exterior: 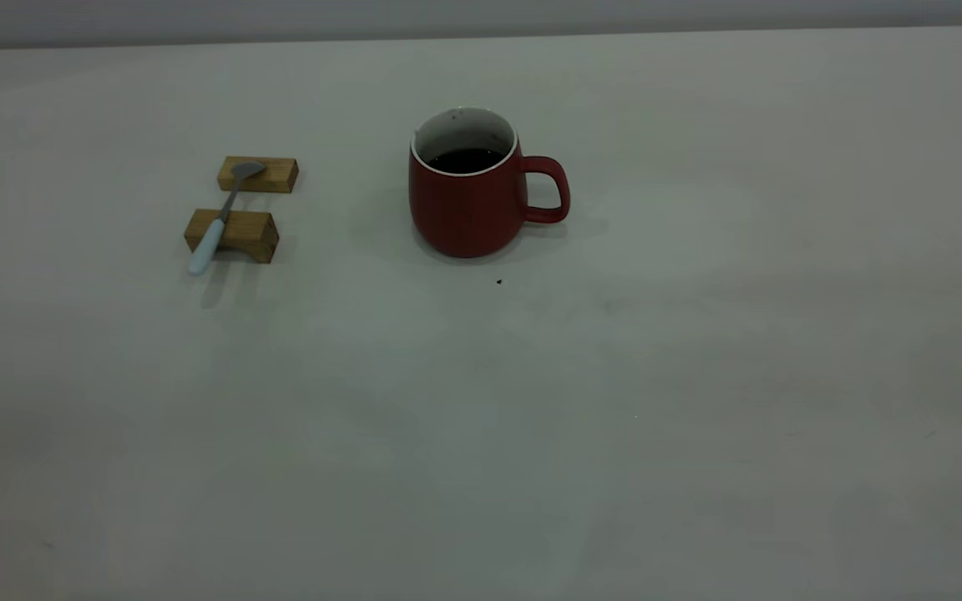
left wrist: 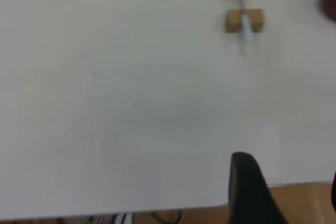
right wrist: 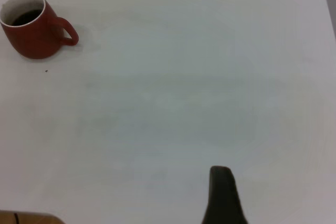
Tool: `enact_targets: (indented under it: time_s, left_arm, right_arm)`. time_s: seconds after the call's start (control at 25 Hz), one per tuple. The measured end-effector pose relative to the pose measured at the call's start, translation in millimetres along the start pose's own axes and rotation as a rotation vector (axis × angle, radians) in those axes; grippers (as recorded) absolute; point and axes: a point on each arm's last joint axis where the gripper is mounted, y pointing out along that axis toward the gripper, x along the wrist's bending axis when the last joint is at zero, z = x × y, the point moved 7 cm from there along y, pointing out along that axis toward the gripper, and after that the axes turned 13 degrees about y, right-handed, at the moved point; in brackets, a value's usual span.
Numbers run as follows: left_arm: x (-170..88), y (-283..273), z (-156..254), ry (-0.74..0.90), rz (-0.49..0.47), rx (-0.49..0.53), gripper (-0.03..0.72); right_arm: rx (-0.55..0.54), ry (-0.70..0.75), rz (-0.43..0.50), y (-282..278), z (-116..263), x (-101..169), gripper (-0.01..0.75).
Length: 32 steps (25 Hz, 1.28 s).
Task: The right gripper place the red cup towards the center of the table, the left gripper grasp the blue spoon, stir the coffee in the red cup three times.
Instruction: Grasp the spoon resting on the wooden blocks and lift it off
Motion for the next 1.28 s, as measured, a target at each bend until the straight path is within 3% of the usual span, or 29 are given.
enact_targets:
  time_s: [0.12,0.36,0.72,1.28]
  left_arm:
    - [7.2,5.6,-9.6,0.012,-0.013,0.060,0.488]
    - [8.1,39.5,-33.9,0.019,0.065,0.259,0.573]
    - [-7.9,124.3,-77.6,-0.099,0.227,0.424,0.581]
    - [-20.1,300.6,-77.2,-0.111,0.262,0.672,0.582]
  right_arm:
    - [0.000,0.000,0.000,0.0,0.0,0.0,0.579]
    - [0.000,0.000,0.000,0.0,0.0,0.0,0.579]
    - [0.000,0.000,0.000,0.0,0.0,0.0,0.579]
    - [0.000,0.001,0.000,0.0,0.0,0.0,0.579]
